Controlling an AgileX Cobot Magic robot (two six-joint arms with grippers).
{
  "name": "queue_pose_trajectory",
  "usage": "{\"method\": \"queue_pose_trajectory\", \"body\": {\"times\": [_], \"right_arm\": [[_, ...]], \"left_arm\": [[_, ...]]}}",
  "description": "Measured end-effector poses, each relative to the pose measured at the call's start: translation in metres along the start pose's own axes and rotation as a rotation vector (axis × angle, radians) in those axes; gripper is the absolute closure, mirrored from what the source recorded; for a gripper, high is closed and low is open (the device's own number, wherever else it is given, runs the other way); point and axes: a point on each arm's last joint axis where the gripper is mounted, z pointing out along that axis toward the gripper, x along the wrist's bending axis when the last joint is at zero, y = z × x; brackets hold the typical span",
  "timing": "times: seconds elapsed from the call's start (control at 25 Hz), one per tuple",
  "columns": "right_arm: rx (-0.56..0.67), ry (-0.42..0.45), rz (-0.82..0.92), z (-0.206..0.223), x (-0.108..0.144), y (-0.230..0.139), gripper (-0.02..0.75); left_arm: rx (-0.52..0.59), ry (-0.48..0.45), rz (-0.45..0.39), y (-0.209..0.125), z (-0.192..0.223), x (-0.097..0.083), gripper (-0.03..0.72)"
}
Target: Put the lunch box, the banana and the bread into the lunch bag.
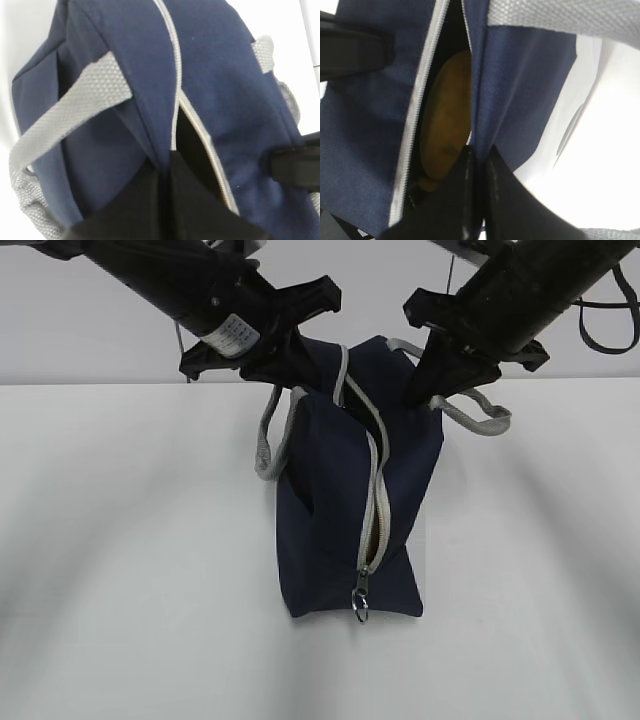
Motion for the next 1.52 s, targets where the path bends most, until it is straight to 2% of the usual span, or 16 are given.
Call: {"method": "queue_pose_trajectory", "body": {"times": [0.36, 0.8, 0.92, 1.0, 1.04, 1.12, 1.16, 1.24, 1.28, 1.4, 1.52], "right_arm": [[-0.06, -0.013, 0.001, 0.0, -0.001, 0.005, 0.741], [-0.098, -0.061, -0.007, 0.004, -0.007, 0.01, 0.74], [-0.103, -0.066, -0.009, 0.004, -0.007, 0.011, 0.692], [-0.104, -0.067, -0.009, 0.004, -0.008, 0.011, 0.584], [-0.106, -0.062, -0.006, 0.004, -0.007, 0.011, 0.526], [-0.11, -0.051, 0.0, 0.004, -0.006, 0.011, 0.395], [-0.108, -0.042, 0.004, 0.004, -0.005, 0.011, 0.36], [-0.1, -0.031, 0.007, 0.004, -0.004, 0.01, 0.329], [-0.09, -0.028, 0.007, 0.004, -0.004, 0.009, 0.329], [-0.087, -0.022, -0.004, -0.004, 0.001, 0.007, 0.335], [-0.109, -0.022, -0.022, -0.017, 0.009, 0.0, 0.345]], "left_arm": [[-0.078, 0.009, 0.07, 0.021, -0.021, -0.011, 0.691], [-0.06, 0.043, 0.08, 0.022, -0.007, -0.002, 0.691], [-0.053, 0.043, 0.08, 0.022, -0.007, -0.002, 0.69], [-0.04, 0.044, 0.08, 0.02, -0.007, -0.002, 0.66], [-0.031, 0.044, 0.08, 0.02, -0.007, -0.002, 0.621], [0.001, 0.045, 0.079, 0.017, -0.007, -0.002, 0.491], [0.022, 0.047, 0.077, 0.016, -0.008, -0.001, 0.431], [0.059, 0.05, 0.073, 0.013, -0.009, 0.001, 0.329], [0.074, 0.051, 0.075, 0.012, -0.009, 0.002, 0.308], [0.098, 0.049, 0.118, 0.009, -0.011, 0.002, 0.293], [0.065, 0.043, 0.181, 0.011, -0.028, -0.006, 0.307]]}}
